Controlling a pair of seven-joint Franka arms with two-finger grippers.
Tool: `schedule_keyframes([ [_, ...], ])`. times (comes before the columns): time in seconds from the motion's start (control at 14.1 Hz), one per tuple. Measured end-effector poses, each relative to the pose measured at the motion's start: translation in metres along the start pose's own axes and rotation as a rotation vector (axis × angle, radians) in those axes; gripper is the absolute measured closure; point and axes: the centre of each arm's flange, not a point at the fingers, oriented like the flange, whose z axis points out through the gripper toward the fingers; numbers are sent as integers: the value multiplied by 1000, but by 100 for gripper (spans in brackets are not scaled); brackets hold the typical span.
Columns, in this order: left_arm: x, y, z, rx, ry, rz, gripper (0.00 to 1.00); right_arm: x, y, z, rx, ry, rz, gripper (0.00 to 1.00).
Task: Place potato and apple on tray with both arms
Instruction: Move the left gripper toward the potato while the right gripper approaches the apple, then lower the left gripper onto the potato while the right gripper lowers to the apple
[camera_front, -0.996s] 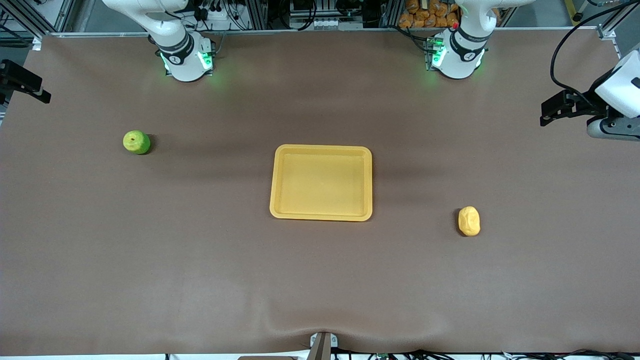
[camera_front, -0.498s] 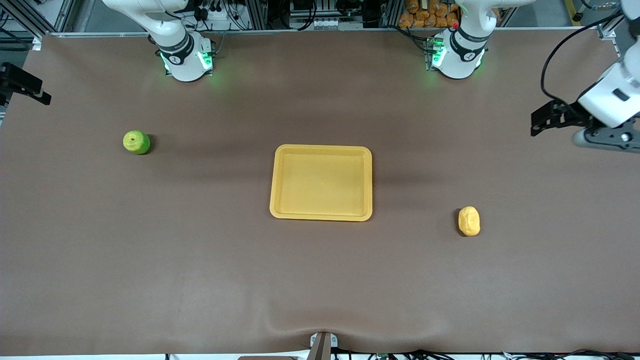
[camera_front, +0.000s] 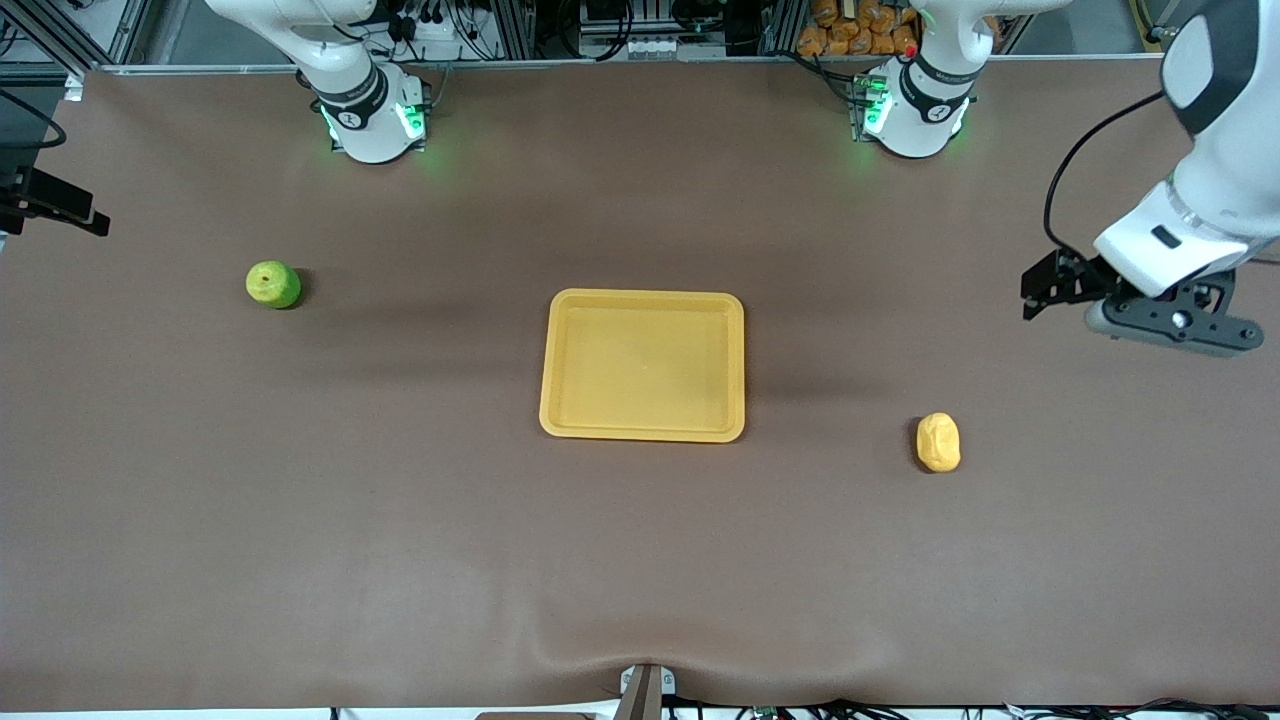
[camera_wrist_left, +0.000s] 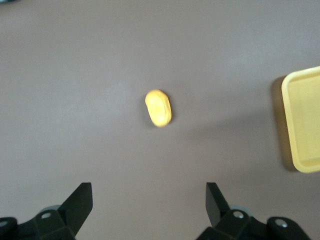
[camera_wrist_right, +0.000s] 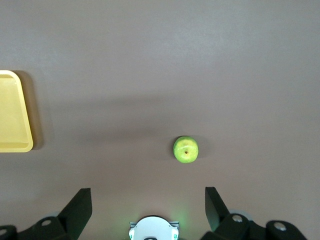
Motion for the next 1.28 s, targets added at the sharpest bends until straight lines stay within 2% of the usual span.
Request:
schedule_keyframes([
  [0.14, 9, -1, 16, -2, 20, 10, 0, 6, 1, 9, -4, -20, 2, 0],
  [0.43, 21, 1, 54, -11, 25, 13, 0, 34, 9, 49, -41, -105, 15, 0],
  [0.71, 30, 2, 107, -27, 15, -57, 0, 46, 29, 74, -37, -156, 48, 0],
  [1.07, 10, 11, 172, -35, 34, -128, 0, 53, 45, 124, -23, -253, 66, 0],
  [1.28, -4, 15, 197, -36, 53, -132, 0, 56, 46, 157, -20, -276, 63, 0],
])
